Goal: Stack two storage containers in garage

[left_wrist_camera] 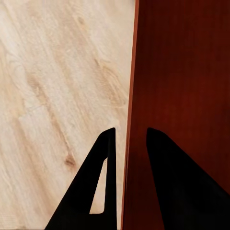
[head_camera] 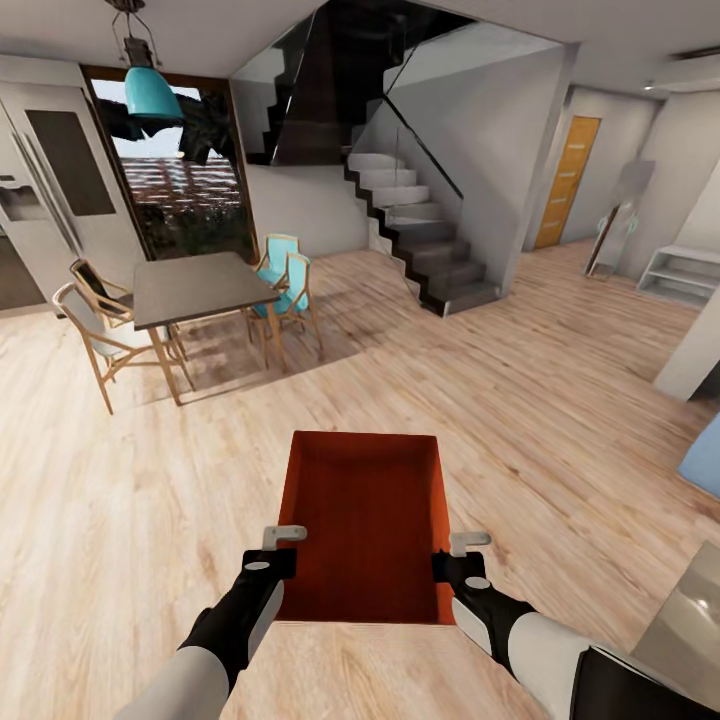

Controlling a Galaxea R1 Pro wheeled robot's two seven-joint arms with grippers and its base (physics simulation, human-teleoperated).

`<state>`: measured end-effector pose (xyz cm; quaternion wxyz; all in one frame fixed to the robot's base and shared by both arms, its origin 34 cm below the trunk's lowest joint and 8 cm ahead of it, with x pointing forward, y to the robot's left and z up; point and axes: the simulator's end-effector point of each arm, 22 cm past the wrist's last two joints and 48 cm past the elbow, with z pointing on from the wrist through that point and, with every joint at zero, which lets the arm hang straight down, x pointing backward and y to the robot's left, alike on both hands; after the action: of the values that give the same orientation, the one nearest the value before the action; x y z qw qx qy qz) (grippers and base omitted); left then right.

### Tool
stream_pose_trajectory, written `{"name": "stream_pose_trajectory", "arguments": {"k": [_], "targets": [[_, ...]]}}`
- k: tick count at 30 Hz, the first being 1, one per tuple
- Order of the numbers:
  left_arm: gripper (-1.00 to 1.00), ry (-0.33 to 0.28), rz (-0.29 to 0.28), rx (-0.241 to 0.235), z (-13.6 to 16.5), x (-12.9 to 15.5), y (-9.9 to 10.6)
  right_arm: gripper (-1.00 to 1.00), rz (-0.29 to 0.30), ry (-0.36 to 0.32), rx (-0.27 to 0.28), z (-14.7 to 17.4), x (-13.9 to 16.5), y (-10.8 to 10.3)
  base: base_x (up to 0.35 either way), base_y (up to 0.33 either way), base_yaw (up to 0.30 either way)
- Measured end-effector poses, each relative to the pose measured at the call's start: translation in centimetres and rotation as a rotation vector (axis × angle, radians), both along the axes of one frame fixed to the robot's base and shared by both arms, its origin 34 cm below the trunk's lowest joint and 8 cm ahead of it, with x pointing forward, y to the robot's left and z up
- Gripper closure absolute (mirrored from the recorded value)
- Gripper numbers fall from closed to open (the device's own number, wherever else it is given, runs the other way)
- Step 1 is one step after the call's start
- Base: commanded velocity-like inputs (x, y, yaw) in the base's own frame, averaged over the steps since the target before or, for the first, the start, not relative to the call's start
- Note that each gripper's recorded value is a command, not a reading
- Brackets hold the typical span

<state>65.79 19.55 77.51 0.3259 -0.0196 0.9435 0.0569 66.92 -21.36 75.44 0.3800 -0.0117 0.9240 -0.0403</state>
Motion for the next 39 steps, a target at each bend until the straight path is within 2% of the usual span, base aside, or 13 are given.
{"name": "stream_pose_trajectory", "arguments": {"k": [11, 39], "targets": [[1.0, 0.0, 0.0, 0.0, 0.0, 0.0, -0.01, 1.0, 0.0, 0.0, 0.0, 0.0, 0.0, -0.01, 0.322, 0.0, -0.036], [1.0, 0.001, 0.0, 0.0, -0.02, -0.02, -0.02, 1.0, 0.0, 0.001, -0.001, -0.02, -0.02, -0.03, 0.322, 0.0, -0.246]]}}
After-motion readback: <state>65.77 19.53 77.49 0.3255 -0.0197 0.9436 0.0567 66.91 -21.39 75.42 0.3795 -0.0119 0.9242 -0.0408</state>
